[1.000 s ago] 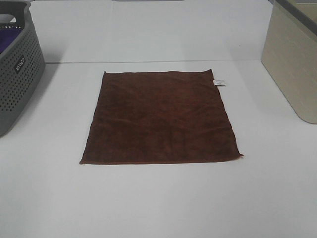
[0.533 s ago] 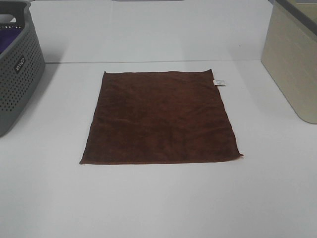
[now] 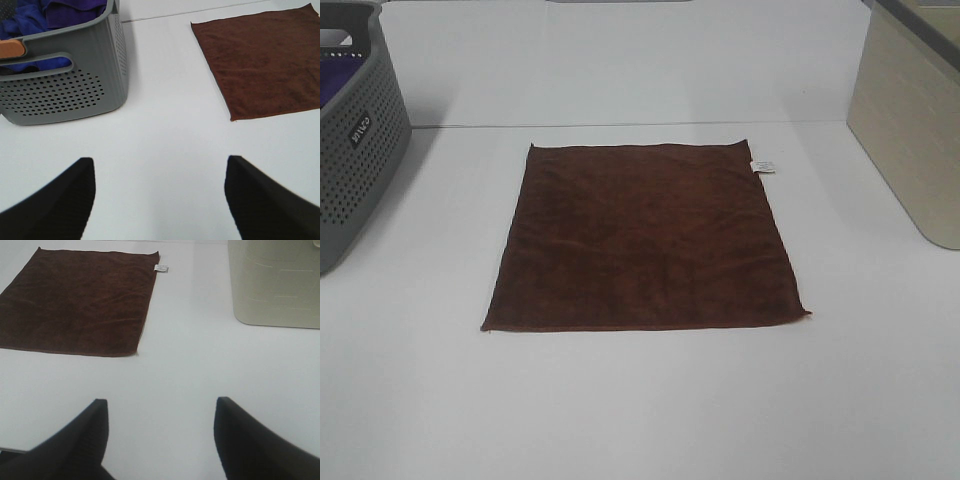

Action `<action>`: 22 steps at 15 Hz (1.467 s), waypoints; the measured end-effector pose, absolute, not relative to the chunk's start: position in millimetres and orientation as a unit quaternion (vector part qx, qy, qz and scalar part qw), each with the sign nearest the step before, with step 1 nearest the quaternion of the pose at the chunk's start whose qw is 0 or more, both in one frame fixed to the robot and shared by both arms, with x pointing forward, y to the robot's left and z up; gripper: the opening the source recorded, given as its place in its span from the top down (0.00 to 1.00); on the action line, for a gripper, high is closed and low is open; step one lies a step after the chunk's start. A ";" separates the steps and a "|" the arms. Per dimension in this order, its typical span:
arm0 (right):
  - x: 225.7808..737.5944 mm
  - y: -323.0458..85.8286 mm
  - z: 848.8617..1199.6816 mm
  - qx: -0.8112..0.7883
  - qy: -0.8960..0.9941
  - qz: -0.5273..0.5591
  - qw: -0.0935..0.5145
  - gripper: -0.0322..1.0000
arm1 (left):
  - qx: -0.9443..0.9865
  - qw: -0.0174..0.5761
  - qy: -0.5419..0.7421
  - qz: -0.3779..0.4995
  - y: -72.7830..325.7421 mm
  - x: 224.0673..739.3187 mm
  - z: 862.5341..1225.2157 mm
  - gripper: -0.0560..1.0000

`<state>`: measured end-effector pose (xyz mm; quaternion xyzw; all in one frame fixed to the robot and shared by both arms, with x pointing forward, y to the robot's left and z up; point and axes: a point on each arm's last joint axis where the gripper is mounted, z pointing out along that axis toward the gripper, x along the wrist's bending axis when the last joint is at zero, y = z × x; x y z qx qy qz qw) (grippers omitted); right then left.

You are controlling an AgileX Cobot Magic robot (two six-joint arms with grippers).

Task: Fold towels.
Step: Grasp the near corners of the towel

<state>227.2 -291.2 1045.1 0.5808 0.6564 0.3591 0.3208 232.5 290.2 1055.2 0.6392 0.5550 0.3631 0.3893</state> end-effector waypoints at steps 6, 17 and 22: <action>227.2 -291.2 1045.1 0.581 0.656 0.359 0.321 0.39 | 0.639 0.389 0.555 0.363 290.2 232.5 1055.2 0.29; 227.2 -291.2 1045.1 0.581 0.656 0.359 0.321 0.39 | 0.639 0.389 0.555 0.363 290.2 232.5 1055.2 0.29; 227.2 -291.2 1045.1 0.581 0.656 0.359 0.321 0.39 | 0.629 0.402 0.547 0.378 290.4 232.8 1060.8 0.29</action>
